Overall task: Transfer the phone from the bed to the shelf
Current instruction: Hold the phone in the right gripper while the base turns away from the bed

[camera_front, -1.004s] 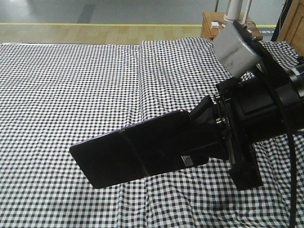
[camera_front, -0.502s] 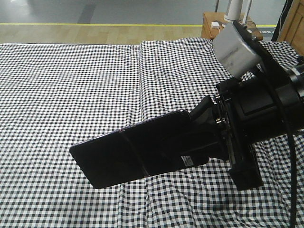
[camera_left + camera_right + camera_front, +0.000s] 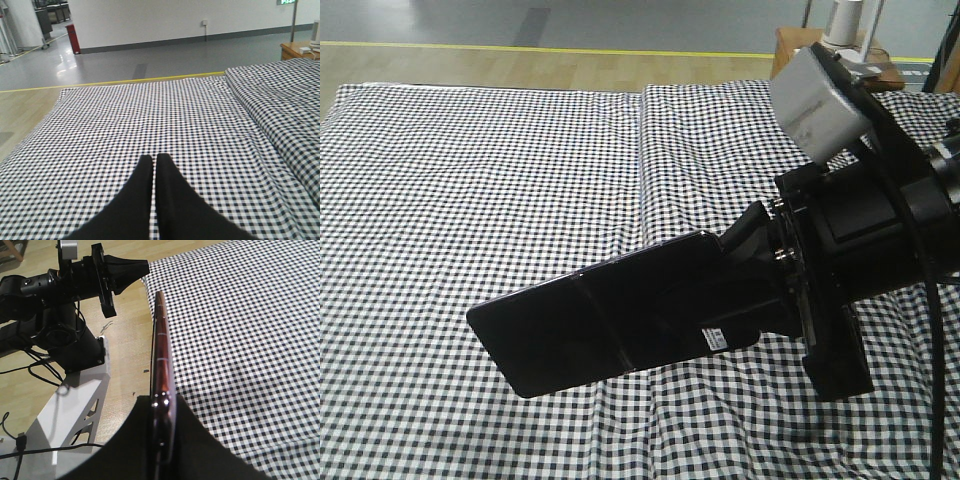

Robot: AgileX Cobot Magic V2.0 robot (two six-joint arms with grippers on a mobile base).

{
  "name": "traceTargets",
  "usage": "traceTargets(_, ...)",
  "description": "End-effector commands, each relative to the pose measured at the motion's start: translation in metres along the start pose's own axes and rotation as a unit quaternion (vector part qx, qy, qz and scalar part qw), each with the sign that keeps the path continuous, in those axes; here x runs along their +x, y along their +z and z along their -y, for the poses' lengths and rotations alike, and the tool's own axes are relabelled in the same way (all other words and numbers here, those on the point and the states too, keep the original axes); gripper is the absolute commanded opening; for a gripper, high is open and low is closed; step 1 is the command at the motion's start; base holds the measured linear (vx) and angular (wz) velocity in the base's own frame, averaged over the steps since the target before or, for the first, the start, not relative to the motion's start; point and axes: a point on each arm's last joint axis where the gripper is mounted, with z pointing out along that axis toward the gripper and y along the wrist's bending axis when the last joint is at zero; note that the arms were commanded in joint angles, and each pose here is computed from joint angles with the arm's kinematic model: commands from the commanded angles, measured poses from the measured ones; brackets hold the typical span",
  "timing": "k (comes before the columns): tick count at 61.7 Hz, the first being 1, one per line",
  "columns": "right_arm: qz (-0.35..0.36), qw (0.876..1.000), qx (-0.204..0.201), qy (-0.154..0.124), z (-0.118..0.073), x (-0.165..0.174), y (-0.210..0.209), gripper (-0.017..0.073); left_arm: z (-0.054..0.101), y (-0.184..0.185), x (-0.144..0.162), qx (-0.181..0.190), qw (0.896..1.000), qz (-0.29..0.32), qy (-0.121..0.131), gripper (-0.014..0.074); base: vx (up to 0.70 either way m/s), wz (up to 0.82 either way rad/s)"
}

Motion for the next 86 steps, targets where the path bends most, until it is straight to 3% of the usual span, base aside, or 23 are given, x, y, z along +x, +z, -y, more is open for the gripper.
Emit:
traceTargets(1, 0.036, 0.999, -0.03, -0.01, -0.0163, -0.0113, -0.0106, -0.0002, -0.0019, -0.003, -0.0144, -0.007, 0.999, 0.053, -0.007, 0.0001, -0.05, 0.18)
traceTargets(86, 0.037, 0.999, -0.03, -0.01, -0.0162, -0.0113, -0.0105, -0.0002, -0.0019, -0.003, -0.0144, -0.007, 0.999, 0.053, -0.007, 0.0001, -0.1, 0.41)
